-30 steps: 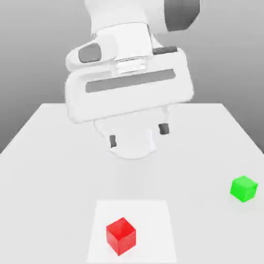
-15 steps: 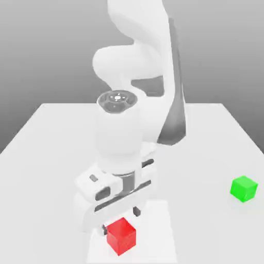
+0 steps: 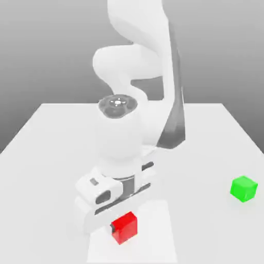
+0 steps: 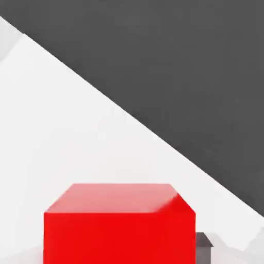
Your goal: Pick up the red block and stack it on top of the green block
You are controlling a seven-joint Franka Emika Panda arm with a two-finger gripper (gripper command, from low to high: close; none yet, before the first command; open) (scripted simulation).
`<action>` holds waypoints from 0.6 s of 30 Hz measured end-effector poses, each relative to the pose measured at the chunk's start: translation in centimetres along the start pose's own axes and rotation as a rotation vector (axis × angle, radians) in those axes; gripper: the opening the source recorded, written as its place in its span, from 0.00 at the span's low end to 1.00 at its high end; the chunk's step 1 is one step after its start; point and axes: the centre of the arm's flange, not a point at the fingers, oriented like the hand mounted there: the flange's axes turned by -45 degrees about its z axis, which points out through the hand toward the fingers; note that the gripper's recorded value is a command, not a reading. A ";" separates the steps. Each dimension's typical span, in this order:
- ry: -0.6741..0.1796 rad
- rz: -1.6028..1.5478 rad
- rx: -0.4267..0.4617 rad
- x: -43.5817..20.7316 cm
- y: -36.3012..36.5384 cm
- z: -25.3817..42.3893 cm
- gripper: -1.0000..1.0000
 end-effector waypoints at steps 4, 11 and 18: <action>0.000 -0.344 0.019 5.0 -8.6 -0.9 0.00; -0.004 -1.076 0.021 9.1 -29.5 -2.5 0.00; -0.003 -1.465 -0.001 7.7 -38.9 0.9 0.00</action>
